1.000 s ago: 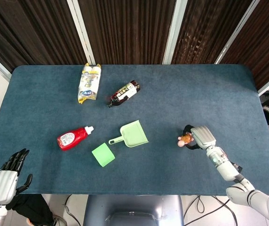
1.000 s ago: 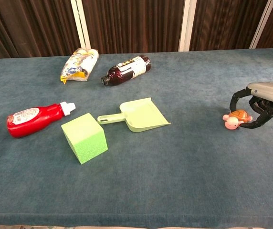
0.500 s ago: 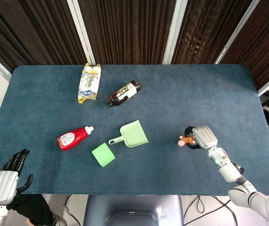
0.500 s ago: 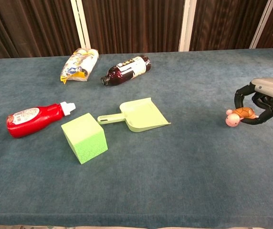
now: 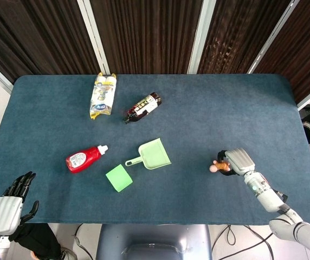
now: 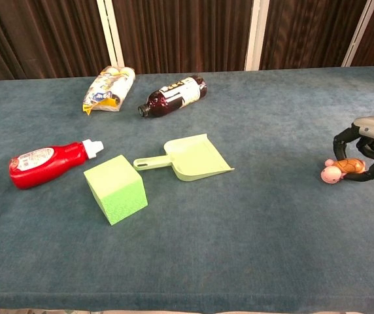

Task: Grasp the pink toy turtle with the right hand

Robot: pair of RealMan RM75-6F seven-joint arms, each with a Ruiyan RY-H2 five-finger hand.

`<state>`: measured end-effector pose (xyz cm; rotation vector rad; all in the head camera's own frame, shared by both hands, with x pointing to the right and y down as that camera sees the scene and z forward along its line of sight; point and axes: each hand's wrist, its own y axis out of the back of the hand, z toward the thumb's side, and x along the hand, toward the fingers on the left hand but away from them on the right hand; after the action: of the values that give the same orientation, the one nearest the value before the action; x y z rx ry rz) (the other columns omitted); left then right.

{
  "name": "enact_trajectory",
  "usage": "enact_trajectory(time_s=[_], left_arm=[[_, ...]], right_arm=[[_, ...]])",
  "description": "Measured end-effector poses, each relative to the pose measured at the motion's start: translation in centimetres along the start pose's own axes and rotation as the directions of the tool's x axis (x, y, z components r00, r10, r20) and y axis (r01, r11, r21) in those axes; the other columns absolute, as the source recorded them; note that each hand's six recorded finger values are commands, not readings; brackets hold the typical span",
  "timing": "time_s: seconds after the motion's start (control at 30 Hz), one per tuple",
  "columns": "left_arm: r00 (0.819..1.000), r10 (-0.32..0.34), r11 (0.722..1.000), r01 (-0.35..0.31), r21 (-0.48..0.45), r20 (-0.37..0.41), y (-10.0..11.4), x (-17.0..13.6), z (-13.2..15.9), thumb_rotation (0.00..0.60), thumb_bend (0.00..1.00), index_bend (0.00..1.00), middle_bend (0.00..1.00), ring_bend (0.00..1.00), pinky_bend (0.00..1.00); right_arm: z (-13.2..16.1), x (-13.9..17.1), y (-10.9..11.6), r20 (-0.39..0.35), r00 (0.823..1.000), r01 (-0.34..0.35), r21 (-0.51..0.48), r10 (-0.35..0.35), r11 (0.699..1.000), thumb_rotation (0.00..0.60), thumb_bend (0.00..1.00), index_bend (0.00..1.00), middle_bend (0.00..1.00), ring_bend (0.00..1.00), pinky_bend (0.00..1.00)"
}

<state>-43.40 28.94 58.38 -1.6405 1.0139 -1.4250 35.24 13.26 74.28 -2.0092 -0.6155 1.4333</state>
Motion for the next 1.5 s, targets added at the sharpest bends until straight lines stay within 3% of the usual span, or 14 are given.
enact_trajectory(time_s=[0.17, 0.27, 0.6, 0.77, 0.9, 0.97, 1.03, 1.1, 1.17, 1.23, 1.3, 1.5], left_arm=[[1.0, -0.004, 1.0, 0.004, 0.001, 0.003, -0.1, 0.0, 0.1, 0.6, 0.4, 0.06, 0.09, 0.11, 0.34], [1.0, -0.004, 1.0, 0.004, 0.001, 0.003, -0.1, 0.0, 0.1, 0.6, 0.4, 0.06, 0.09, 0.11, 0.34], [1.0, -0.003, 1.0, 0.003, 0.002, 0.003, -0.1, 0.0, 0.1, 0.6, 0.4, 0.06, 0.09, 0.11, 0.34], [1.0, -0.008, 1.0, 0.008, 0.002, 0.002, -0.2, 0.1, 0.0, 0.6, 0.4, 0.07, 0.09, 0.11, 0.34], [1.0, -0.013, 1.0, 0.013, 0.004, -0.006, -0.3, 0.1, -0.2, 0.6, 0.4, 0.07, 0.09, 0.11, 0.34], [1.0, -0.017, 1.0, 0.017, 0.002, -0.008, -0.3, 0.2, -0.2, 0.6, 0.4, 0.07, 0.09, 0.11, 0.34], [1.0, -0.017, 1.0, 0.017, 0.002, -0.008, -0.3, 0.2, -0.3, 0.6, 0.4, 0.07, 0.09, 0.11, 0.34], [1.0, -0.015, 1.0, 0.015, 0.002, -0.008, -0.2, 0.2, -0.3, 0.6, 0.4, 0.08, 0.09, 0.11, 0.34], [1.0, -0.013, 1.0, 0.013, 0.001, -0.01, -0.2, 0.2, -0.4, 0.6, 0.4, 0.08, 0.09, 0.11, 0.34], [1.0, -0.016, 1.0, 0.016, 0.0, -0.014, -0.3, 0.2, -0.5, 0.6, 0.4, 0.08, 0.09, 0.11, 0.34], [1.0, -0.022, 1.0, 0.022, -0.001, -0.016, -0.4, 0.2, -0.6, 0.6, 0.4, 0.09, 0.09, 0.11, 0.34], [1.0, -0.026, 1.0, 0.026, -0.001, -0.012, -0.5, 0.2, -0.5, 0.6, 0.4, 0.09, 0.1, 0.11, 0.34]], right_arm=[[0.5, 1.0, 0.5, -0.007, 1.0, -0.019, -0.011, 0.018, 1.0, 0.6, 0.26, 0.26, 0.31, 0.85, 0.93], [0.7, 1.4, 0.8, -0.017, 1.0, 0.014, 0.014, -0.014, 1.0, 0.6, 0.15, 0.19, 0.29, 0.85, 0.93], [1.3, 2.1, 0.6, -0.046, 0.998, 0.041, 0.026, -0.04, 0.999, 0.6, 0.13, 0.18, 0.28, 0.85, 0.93], [1.3, 1.2, 0.6, -0.032, 0.998, 0.049, 0.02, -0.048, 0.999, 0.6, 0.13, 0.34, 0.28, 0.88, 0.93], [1.1, 0.3, 0.2, -0.01, 0.999, 0.045, 0.044, -0.044, 0.998, 0.6, 0.13, 0.41, 0.32, 0.9, 0.93], [1.0, -0.1, -0.2, 0.0, 0.999, 0.036, 0.051, -0.036, 0.998, 0.6, 0.16, 0.44, 0.34, 0.91, 0.93], [0.9, -0.4, -0.5, 0.01, 0.999, 0.03, 0.059, -0.031, 0.998, 0.6, 0.27, 0.5, 0.39, 0.93, 0.94], [0.7, -0.6, -0.7, 0.016, 0.999, 0.032, 0.069, -0.033, 0.997, 0.6, 0.49, 0.6, 0.47, 0.95, 0.94], [0.7, -0.8, -0.9, 0.018, 0.999, 0.043, 0.071, -0.044, 0.997, 0.6, 0.78, 0.72, 0.57, 0.98, 0.95], [0.7, -0.9, -0.7, 0.015, 0.997, 0.07, 0.06, -0.071, 0.996, 0.6, 0.95, 0.81, 0.63, 0.99, 0.96], [0.7, -1.0, -0.5, 0.003, 0.994, 0.105, 0.042, -0.105, 0.994, 0.6, 1.0, 0.85, 0.65, 0.99, 0.96], [1.1, -0.8, 0.0, -0.04, 0.985, 0.17, 0.006, -0.17, 0.985, 0.6, 1.0, 0.86, 0.68, 0.99, 0.96]])
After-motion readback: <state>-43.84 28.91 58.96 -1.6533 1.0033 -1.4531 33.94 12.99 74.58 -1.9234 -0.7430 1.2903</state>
